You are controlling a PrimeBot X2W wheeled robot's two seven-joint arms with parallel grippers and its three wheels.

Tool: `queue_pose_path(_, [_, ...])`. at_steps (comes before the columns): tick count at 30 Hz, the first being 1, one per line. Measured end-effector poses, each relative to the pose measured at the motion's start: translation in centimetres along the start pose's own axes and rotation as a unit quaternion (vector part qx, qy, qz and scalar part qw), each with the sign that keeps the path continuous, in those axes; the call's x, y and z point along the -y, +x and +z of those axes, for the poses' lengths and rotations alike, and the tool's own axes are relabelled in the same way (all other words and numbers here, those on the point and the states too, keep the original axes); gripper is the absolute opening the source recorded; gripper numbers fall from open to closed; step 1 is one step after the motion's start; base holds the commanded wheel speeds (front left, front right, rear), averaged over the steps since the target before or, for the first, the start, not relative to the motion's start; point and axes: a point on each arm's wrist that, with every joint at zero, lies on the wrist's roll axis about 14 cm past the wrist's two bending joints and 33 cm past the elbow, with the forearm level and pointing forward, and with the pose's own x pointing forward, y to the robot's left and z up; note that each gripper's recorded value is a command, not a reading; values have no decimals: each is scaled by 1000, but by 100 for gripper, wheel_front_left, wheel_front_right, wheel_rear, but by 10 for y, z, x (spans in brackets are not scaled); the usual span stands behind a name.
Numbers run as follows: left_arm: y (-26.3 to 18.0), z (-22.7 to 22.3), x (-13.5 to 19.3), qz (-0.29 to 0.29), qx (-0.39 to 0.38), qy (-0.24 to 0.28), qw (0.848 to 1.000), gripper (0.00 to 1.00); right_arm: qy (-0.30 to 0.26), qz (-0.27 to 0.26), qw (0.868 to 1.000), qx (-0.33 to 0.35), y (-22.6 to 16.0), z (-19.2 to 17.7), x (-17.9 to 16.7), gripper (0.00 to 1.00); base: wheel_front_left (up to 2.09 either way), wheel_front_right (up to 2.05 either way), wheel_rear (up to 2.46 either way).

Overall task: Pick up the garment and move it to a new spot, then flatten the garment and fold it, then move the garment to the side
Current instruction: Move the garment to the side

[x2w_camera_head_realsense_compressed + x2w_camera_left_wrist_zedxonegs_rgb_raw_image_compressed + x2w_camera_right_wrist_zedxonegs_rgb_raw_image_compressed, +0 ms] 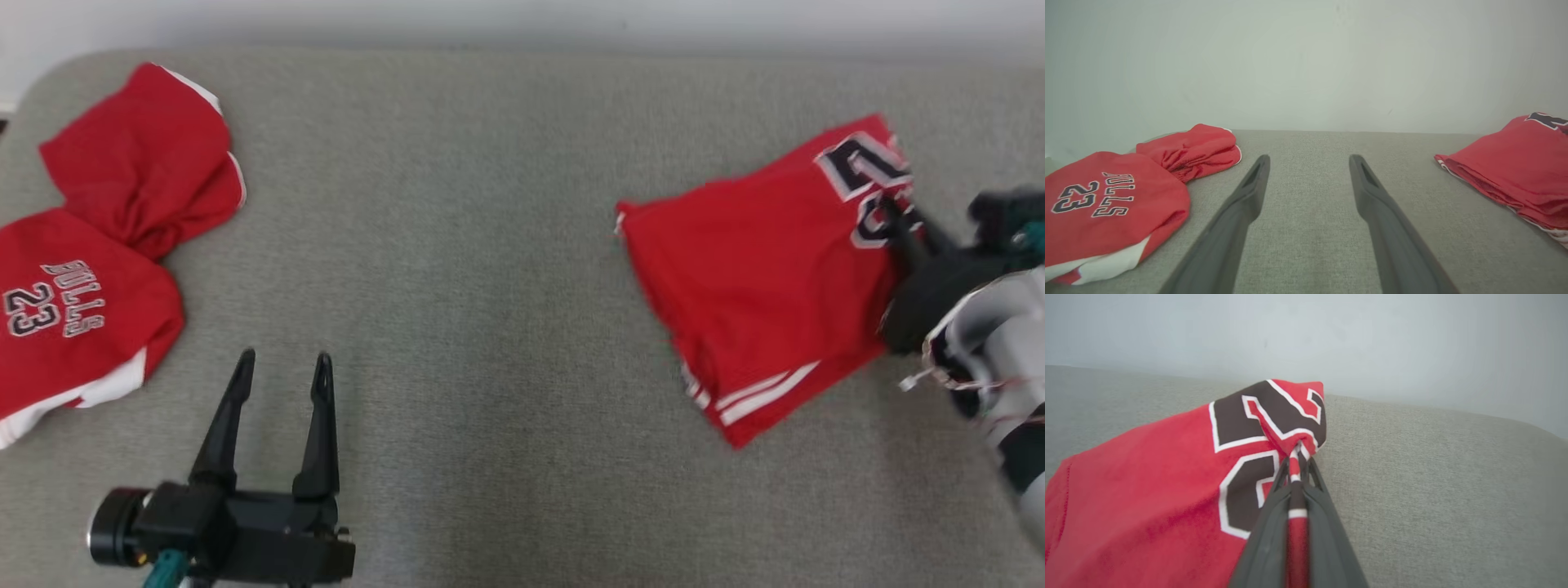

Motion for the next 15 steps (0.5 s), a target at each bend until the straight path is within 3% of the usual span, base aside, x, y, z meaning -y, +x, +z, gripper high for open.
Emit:
queue_pose_path(7, [41,-14,18,-38,3,6,999,100,-43,-58,997,8,14,23,77,0,0,0,0])
queue_pose_path(15, [69,-40,47,-97,-6,13,995,100,-85,-122,989,-1,-5,31,149,0,0,0,0])
